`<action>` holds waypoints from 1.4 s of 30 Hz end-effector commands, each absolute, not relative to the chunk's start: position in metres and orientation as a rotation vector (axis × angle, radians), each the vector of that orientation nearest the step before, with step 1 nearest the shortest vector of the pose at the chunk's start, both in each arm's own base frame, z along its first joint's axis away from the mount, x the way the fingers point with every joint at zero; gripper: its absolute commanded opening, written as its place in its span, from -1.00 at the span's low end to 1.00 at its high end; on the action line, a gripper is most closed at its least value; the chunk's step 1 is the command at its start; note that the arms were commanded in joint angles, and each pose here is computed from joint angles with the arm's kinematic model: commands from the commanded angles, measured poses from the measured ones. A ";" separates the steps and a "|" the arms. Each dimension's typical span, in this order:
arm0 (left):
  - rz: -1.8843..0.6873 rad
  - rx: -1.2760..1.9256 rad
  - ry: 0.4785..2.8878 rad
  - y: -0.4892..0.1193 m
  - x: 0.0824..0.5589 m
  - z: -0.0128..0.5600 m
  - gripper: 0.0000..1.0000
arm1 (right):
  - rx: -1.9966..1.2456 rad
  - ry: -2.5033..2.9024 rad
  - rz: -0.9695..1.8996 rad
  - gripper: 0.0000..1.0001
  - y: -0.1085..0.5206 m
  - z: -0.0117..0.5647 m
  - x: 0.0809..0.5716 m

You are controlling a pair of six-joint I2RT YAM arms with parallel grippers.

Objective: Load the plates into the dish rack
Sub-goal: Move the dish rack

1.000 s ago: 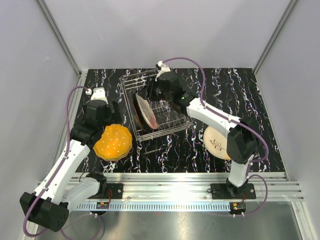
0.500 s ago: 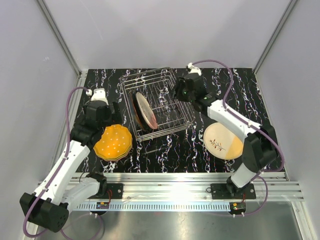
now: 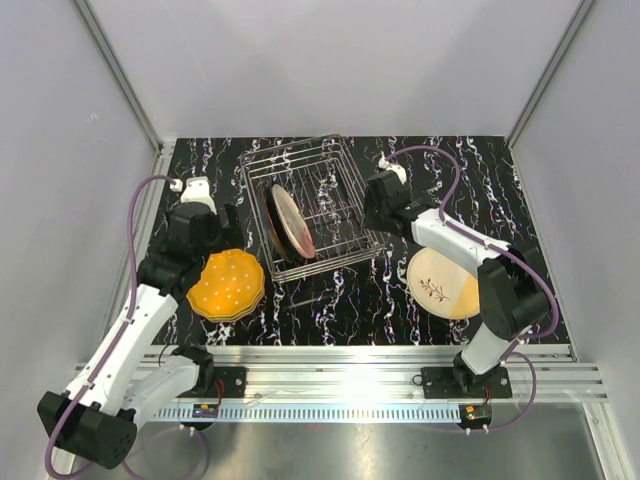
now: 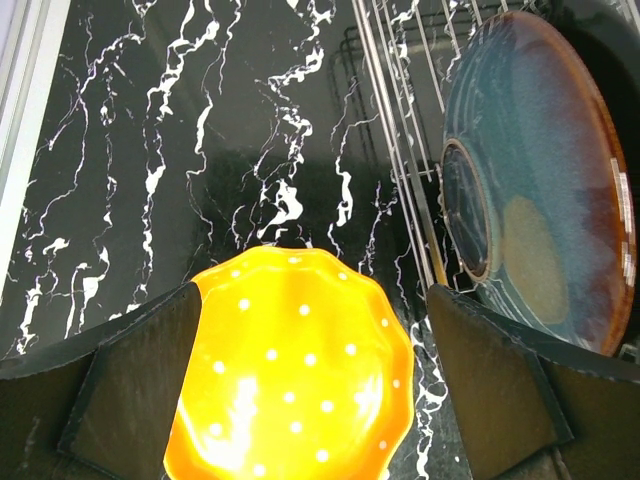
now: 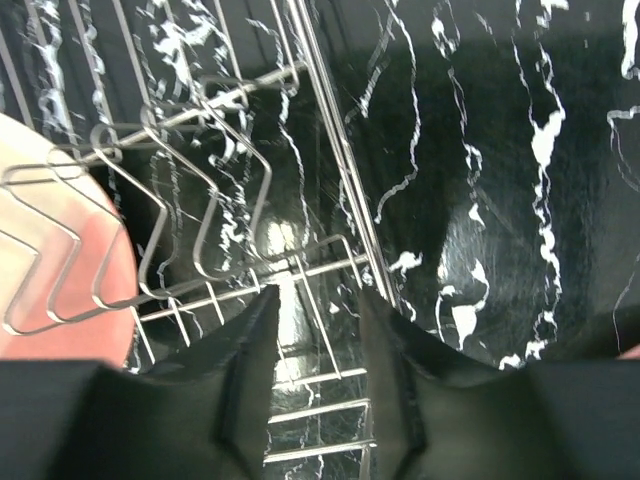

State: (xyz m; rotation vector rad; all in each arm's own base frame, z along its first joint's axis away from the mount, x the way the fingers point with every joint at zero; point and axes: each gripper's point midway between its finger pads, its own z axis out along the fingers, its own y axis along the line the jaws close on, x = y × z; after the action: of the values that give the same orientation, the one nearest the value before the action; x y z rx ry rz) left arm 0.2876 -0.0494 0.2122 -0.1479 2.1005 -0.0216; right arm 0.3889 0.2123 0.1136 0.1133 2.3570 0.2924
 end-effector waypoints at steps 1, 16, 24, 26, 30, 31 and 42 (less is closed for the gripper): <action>-0.076 -0.146 2.032 -0.054 0.291 0.230 0.98 | 0.172 2.377 0.223 -0.16 0.201 0.106 0.386; -0.131 -0.139 1.985 -0.057 0.280 0.241 0.98 | 0.114 2.171 0.264 0.11 0.186 0.196 0.379; -0.122 -0.147 1.965 -0.053 0.277 0.245 0.98 | 0.150 2.316 -0.019 0.25 0.160 0.147 0.384; -0.123 -0.147 1.964 -0.053 0.277 0.245 0.98 | 0.148 2.360 -0.027 0.25 0.163 0.127 0.384; -0.129 -0.143 1.963 -0.054 0.276 0.246 0.98 | 0.164 2.388 -0.013 0.19 0.168 0.110 0.383; -0.129 -0.143 1.963 -0.054 0.276 0.246 0.98 | 0.171 2.404 -0.011 0.16 0.169 0.104 0.382; -0.150 -0.136 1.953 -0.056 0.274 0.249 0.98 | 0.350 2.421 0.099 -0.79 0.168 0.096 0.354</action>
State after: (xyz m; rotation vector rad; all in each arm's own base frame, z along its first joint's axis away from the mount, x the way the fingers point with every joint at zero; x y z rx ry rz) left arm 0.2717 -0.0515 0.2397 -0.1415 1.9952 -0.1093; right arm 0.3595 0.1819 0.0909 0.1481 2.4530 0.1126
